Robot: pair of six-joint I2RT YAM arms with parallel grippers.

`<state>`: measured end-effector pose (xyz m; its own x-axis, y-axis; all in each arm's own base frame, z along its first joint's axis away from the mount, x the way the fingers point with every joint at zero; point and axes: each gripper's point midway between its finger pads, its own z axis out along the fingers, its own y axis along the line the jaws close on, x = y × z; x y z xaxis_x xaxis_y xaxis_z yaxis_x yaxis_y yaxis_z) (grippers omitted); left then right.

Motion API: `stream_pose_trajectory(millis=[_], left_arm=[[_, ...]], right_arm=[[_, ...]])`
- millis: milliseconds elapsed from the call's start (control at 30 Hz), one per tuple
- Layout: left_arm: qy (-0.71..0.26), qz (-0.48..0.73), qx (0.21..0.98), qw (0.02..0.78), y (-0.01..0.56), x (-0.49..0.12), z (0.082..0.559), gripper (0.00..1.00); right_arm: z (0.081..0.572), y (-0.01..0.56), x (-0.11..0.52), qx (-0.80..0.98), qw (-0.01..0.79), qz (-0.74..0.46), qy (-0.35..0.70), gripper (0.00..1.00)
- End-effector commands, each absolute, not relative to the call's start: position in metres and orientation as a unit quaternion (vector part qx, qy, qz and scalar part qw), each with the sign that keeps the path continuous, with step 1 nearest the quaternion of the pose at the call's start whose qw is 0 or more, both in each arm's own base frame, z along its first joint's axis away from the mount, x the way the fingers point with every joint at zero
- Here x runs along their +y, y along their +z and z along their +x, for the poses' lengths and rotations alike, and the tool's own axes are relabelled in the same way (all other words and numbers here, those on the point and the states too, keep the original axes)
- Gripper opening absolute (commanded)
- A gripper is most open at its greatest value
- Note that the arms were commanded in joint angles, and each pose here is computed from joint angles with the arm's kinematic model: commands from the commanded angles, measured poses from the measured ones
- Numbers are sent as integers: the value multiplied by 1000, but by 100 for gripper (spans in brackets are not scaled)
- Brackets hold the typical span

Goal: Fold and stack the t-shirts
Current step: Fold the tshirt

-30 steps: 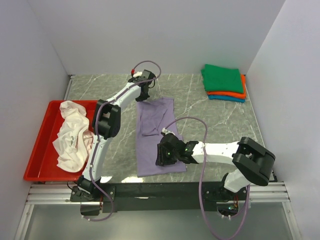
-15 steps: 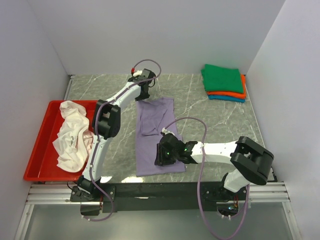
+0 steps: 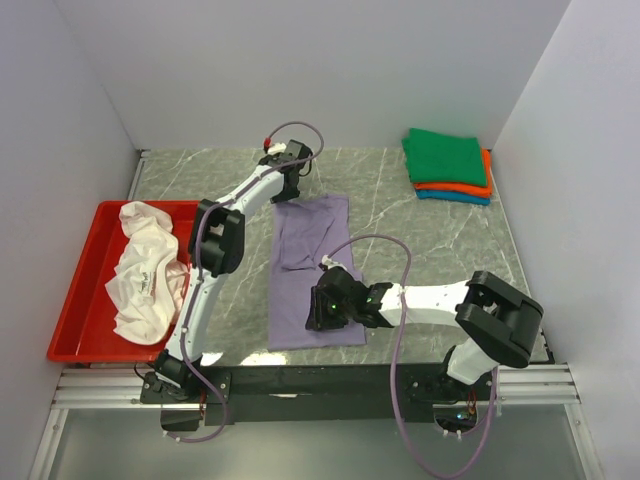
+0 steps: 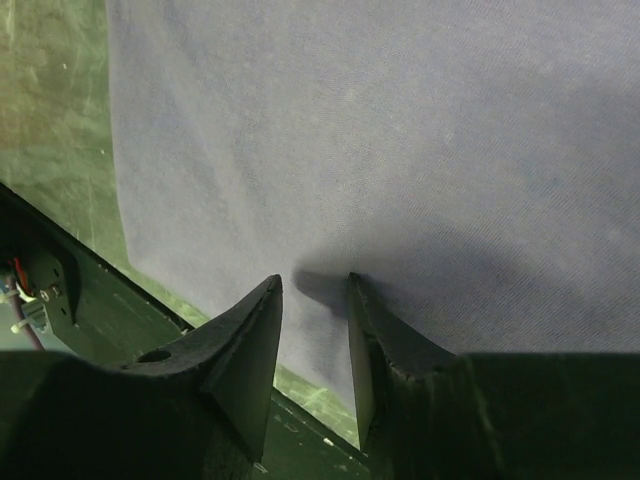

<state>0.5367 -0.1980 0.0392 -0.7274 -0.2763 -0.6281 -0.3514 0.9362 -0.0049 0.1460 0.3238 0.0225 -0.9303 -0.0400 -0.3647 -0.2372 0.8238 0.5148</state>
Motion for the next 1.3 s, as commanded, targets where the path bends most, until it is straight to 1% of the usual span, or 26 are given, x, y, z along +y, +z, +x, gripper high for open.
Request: stream_pose_trajectory(millis=[0, 100, 167, 200, 267, 333, 400, 433, 533, 800, 1067, 1167, 1267], left_arm=[[60, -176, 920, 344, 48, -197, 546, 41], [64, -177, 919, 347, 51, -195, 547, 34], [65, -178, 918, 348, 52, -194, 546, 27], [63, -180, 915, 354, 58, -194, 548, 21], [62, -180, 913, 360, 64, -194, 549, 17], [63, -180, 910, 369, 75, -191, 550, 11], [61, -182, 907, 375, 83, -189, 552, 9], [62, -184, 906, 377, 85, -186, 552, 6], [62, -190, 902, 382, 94, -178, 555, 0], [57, -193, 896, 395, 111, -166, 560, 0], [58, -189, 900, 388, 107, -157, 563, 0], [60, -185, 904, 381, 98, -156, 563, 2], [64, -184, 905, 378, 93, -152, 564, 7]], right_arm=[[142, 9, 319, 945, 166, -74, 271, 40], [141, 7, 317, 946, 164, -72, 269, 40], [140, 6, 316, 947, 163, -72, 268, 40], [140, 6, 315, 947, 163, -71, 267, 40], [139, 2, 313, 949, 160, -69, 263, 40], [136, -2, 311, 951, 153, -68, 260, 40], [137, 0, 315, 948, 156, -66, 269, 39], [136, -2, 313, 949, 154, -62, 269, 39], [136, -3, 312, 949, 154, -57, 270, 39], [129, -10, 310, 950, 144, -47, 272, 39], [128, -14, 308, 952, 140, -43, 268, 39], [129, -11, 309, 952, 142, -44, 269, 39], [130, -9, 309, 951, 146, -45, 269, 39]])
